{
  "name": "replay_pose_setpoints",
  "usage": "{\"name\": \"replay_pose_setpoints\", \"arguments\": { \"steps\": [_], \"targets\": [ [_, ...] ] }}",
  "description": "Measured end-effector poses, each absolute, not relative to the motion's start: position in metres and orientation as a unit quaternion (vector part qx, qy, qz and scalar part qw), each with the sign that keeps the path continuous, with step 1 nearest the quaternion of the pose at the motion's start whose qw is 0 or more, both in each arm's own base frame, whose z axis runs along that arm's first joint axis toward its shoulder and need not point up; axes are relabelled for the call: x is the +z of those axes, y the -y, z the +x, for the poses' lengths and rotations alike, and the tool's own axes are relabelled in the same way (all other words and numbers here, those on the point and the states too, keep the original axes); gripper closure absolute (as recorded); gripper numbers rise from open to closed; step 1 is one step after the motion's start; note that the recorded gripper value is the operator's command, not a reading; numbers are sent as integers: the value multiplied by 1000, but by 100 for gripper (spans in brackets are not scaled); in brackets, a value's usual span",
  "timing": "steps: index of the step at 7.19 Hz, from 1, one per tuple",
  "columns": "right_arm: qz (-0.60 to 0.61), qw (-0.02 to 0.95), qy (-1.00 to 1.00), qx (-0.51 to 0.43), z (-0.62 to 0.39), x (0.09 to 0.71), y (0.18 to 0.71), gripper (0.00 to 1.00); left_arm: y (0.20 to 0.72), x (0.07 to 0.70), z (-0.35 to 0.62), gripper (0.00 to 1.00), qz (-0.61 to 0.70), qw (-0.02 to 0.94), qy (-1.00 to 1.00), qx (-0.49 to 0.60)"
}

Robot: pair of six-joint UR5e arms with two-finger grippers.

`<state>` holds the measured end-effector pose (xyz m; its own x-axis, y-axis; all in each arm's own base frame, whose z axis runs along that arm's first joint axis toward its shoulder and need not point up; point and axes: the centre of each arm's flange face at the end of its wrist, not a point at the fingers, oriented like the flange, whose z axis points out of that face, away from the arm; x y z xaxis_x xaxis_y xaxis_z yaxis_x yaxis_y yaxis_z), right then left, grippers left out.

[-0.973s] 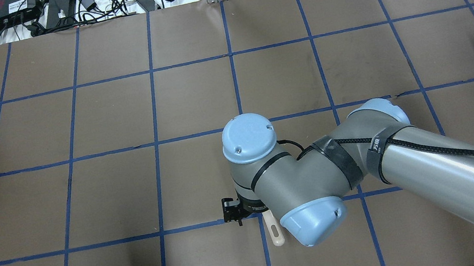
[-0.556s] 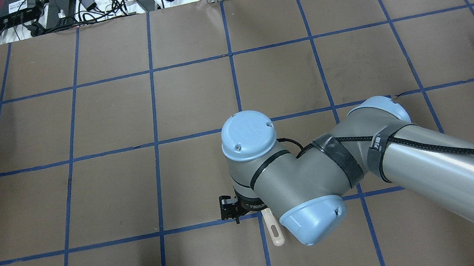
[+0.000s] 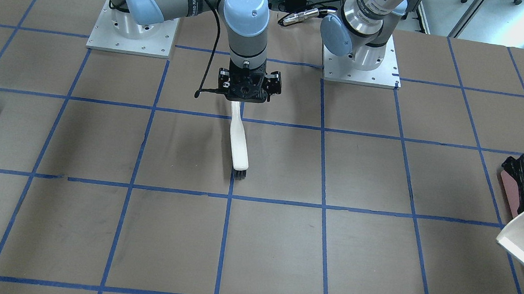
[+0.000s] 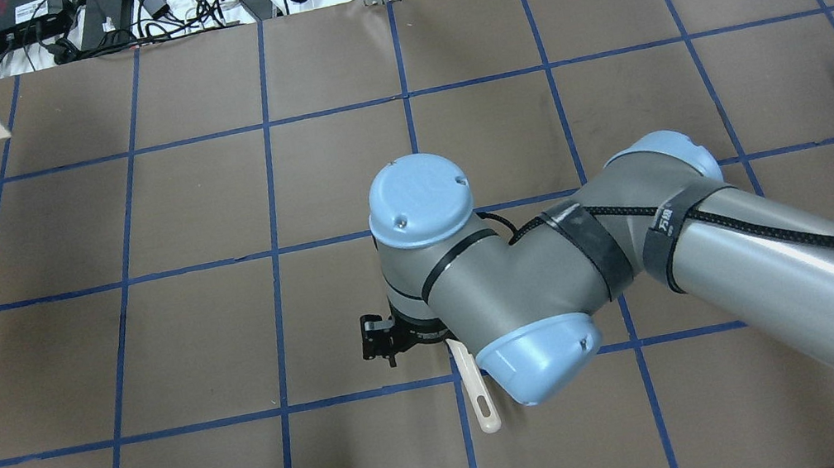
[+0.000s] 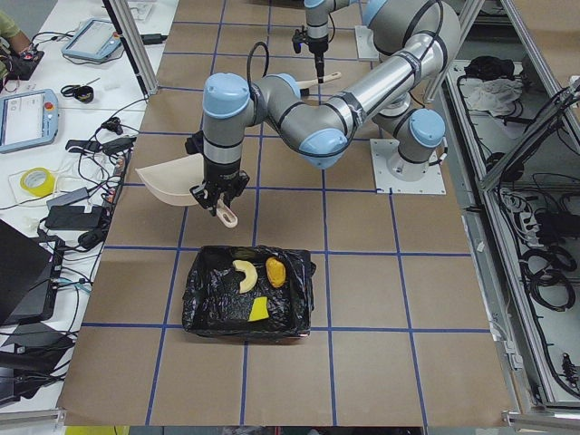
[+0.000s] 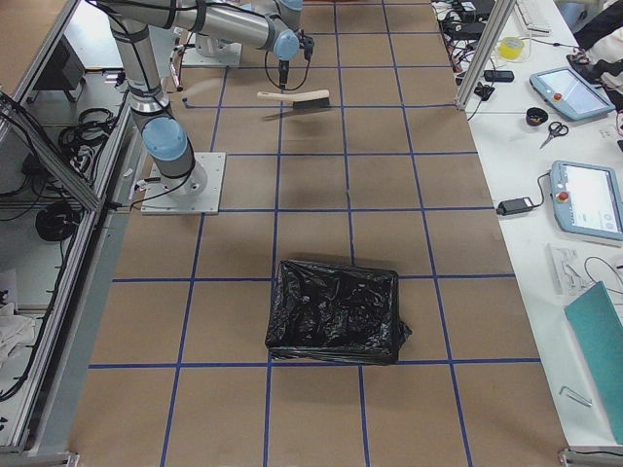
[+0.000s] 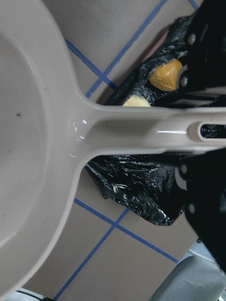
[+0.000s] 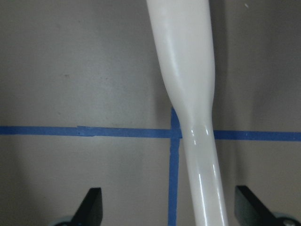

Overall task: Sweep and dump trash in nearest bin
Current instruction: 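Bring the empty dustpan back with the left gripper while the right releases the brush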

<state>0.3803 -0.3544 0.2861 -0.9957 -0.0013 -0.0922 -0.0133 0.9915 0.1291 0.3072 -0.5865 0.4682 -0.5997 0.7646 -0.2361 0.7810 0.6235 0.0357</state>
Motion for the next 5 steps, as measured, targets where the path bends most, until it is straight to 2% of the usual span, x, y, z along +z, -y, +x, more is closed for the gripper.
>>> {"name": "replay_pose_setpoints", "arguments": {
  "steps": [3,5],
  "targets": [
    [-18,56,-998,31,372,343,387,0,608,451,209,100,380,86,-920,-40],
    [-30,51,-998,5,319,402,413,0,616,442,142,100,338,71,-938,-45]
  ]
}}
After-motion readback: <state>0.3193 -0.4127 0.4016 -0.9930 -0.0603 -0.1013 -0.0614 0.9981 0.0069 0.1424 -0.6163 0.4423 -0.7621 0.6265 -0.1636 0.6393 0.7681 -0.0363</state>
